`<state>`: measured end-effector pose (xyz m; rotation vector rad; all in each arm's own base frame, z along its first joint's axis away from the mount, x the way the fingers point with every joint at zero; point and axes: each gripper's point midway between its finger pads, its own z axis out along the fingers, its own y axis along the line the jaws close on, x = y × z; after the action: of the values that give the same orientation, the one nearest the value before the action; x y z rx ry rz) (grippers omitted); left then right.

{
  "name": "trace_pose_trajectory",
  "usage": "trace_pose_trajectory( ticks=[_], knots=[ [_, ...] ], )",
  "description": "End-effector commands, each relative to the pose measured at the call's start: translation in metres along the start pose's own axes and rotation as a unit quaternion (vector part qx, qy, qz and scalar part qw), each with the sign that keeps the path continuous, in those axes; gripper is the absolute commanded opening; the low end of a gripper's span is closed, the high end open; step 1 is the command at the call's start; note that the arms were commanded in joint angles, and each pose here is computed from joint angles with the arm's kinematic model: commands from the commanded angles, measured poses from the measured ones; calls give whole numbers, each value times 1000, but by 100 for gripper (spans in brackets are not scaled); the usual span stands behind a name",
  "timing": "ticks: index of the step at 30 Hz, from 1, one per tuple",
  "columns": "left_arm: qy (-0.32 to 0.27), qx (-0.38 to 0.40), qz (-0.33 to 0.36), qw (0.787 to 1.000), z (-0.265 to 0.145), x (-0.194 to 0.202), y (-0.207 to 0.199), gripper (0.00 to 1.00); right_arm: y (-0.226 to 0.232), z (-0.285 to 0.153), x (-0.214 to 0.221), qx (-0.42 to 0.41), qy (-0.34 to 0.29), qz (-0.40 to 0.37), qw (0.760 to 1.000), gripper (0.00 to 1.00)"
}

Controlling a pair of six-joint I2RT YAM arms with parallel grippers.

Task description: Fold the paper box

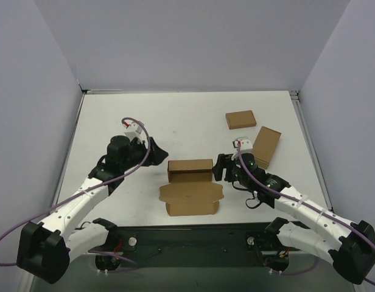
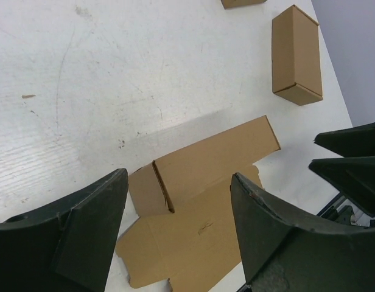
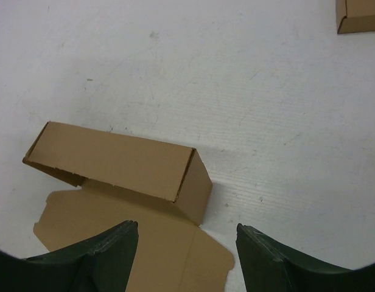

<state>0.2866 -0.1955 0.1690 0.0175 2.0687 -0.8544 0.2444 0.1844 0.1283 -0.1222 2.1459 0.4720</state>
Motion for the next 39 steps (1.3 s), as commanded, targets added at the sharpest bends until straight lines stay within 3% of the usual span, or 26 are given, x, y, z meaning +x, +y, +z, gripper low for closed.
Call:
trace_pose_trajectory(
  ticks=[1, 8, 18, 27, 33, 36, 39],
  knots=[
    [10, -3, 59, 998, -22, -32, -16, 78, 9, 1, 9, -22, 25, -79, 996, 65],
    [-28, -11, 153, 988, -36, -99, -38, 79, 8, 29, 29, -5, 46, -71, 996, 56],
    [-37, -18, 180, 983, -25, -120, -40, 79, 5, 65, 33, 29, -2, -37, 999, 44],
    [-25, -36, 176, 983, -15, -105, -14, 79, 7, 72, 34, 38, 3, -52, 998, 18],
    [-10, 39, 229, 973, -18, -82, -38, 79, 9, 66, 30, 45, 43, -71, 996, 0],
    [26, 71, 281, 957, -15, -54, -57, 79, 8, 57, 34, 39, 79, -83, 993, 0],
    [62, 102, 362, 925, -13, -22, -76, 79, 16, 47, 29, 10, 115, -96, 989, 0]
  ],
)
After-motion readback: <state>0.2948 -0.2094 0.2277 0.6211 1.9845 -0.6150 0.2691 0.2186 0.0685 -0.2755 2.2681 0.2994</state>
